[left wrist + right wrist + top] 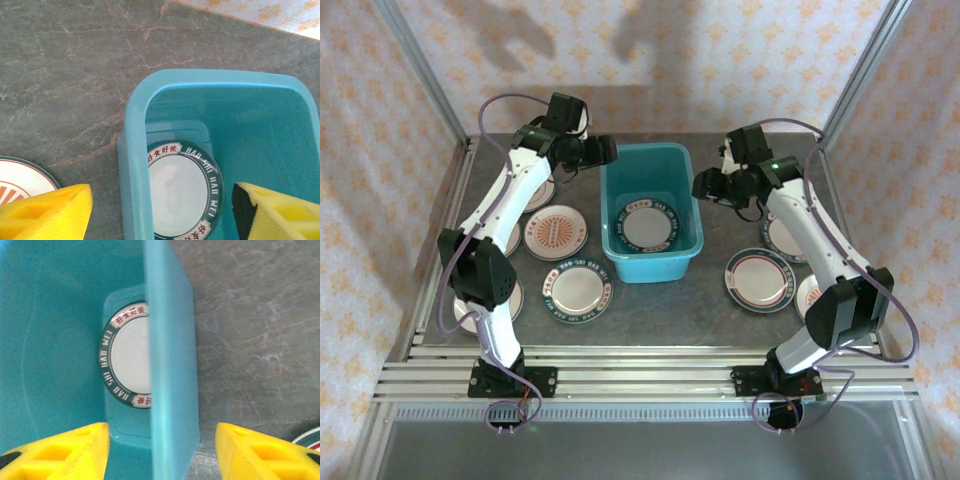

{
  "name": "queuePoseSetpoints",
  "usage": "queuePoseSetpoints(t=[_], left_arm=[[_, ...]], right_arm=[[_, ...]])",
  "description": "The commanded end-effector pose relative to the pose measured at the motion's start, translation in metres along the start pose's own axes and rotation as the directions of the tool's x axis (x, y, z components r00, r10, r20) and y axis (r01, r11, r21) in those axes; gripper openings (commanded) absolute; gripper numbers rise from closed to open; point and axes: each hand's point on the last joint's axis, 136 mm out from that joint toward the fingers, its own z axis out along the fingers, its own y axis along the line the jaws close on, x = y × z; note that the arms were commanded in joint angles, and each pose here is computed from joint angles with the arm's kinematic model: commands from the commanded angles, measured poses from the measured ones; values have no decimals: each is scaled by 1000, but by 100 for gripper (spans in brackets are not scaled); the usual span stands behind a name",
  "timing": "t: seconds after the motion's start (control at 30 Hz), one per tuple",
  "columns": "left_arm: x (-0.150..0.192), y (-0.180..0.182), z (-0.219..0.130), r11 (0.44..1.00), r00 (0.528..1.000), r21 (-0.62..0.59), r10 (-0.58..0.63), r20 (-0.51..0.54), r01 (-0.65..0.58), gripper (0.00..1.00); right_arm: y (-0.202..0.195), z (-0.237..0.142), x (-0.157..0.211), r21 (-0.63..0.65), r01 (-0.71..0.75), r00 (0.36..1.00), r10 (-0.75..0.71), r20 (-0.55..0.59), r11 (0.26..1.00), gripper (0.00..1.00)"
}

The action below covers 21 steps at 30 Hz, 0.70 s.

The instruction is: Place the plates into the plastic bin on the countertop

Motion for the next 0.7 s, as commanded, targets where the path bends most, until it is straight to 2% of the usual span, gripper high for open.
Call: queuePoseSetpoints(t=[0.0, 0.2, 0.37, 0.67], left_arm=[[4, -2, 14, 1000, 999, 20, 25, -35, -25, 75], [3, 0, 13, 999, 999, 7, 34, -29, -34, 75], [2, -1, 11, 999, 999, 7, 37, -26, -37, 75], [2, 1, 7, 999, 999, -3, 36, -23, -36, 75]], right_arm=[[-9, 13, 13, 122, 58, 995, -47, -89, 991, 56], [-17, 20, 18, 224, 117, 987, -89, -135, 968, 53], [-12, 35, 25, 233, 186, 969, -139, -206, 954, 47], [-14, 37, 10, 270, 306, 939, -244, -241, 913, 37]])
